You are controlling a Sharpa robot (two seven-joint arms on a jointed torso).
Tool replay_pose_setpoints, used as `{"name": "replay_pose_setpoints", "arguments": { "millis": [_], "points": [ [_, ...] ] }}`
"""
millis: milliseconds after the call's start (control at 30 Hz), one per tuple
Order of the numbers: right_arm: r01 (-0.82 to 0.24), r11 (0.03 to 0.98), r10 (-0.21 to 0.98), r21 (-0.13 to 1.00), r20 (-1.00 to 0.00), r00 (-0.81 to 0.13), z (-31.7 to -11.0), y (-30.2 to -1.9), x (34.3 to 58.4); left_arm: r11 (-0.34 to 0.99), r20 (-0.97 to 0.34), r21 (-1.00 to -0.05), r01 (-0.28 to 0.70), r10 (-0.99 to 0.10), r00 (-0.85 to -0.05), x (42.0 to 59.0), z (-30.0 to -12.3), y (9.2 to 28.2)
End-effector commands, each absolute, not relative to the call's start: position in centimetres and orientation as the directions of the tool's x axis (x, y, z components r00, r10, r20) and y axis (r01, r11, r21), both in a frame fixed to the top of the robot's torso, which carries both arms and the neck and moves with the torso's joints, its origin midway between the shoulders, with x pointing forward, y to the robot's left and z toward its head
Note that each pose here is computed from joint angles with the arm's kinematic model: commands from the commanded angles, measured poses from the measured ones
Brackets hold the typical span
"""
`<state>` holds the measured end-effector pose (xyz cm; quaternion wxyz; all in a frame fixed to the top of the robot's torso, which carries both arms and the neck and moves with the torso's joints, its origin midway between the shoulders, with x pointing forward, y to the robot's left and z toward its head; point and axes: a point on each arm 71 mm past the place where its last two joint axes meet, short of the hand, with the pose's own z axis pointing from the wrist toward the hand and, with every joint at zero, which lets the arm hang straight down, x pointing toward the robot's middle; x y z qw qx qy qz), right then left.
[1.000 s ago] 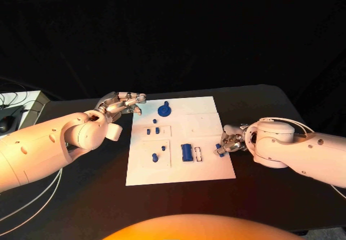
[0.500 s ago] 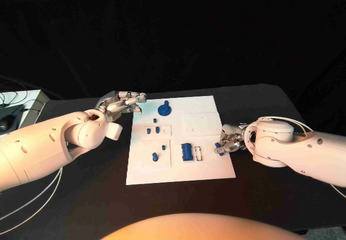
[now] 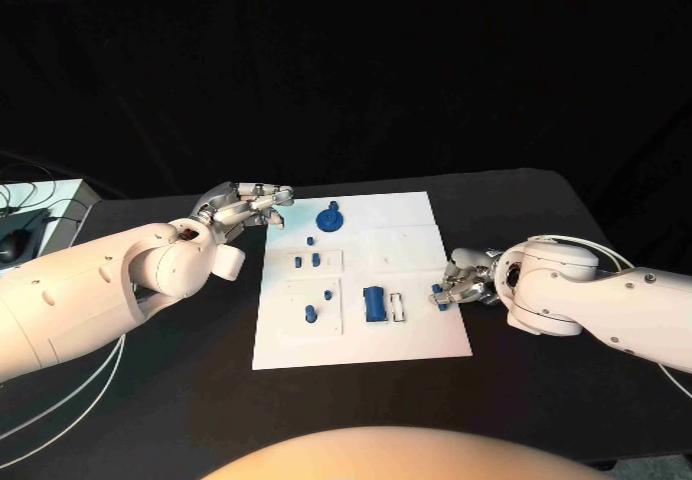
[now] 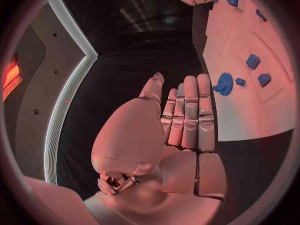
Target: Assemble the parts on the task board
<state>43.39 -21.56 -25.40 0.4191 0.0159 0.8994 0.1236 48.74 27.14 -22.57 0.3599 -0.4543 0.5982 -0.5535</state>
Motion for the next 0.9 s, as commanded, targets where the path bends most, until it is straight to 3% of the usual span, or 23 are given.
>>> {"name": "replay_pose_setpoints", "arguments": {
  "millis": [33, 433, 900],
  "points": [
    [-0.014, 0.947, 0.228, 0.320, -0.705, -0.672, -25.4, -21.1, 42.9, -0.035, 0.084, -0.989, -0.146, -0.934, -0.346, 48.7, -22.5, 26.9],
    [-0.015, 0.920, 0.281, 0.393, -0.685, -0.672, -24.1, -19.4, 42.1, -0.033, 0.083, -0.989, -0.147, -0.934, -0.348, 48.6, -22.5, 27.0],
    [-0.042, 0.915, 0.264, 0.402, -0.673, -0.691, -24.3, -17.6, 42.0, -0.033, 0.084, -0.989, -0.147, -0.933, -0.351, 48.6, -22.4, 26.9]
  ]
}}
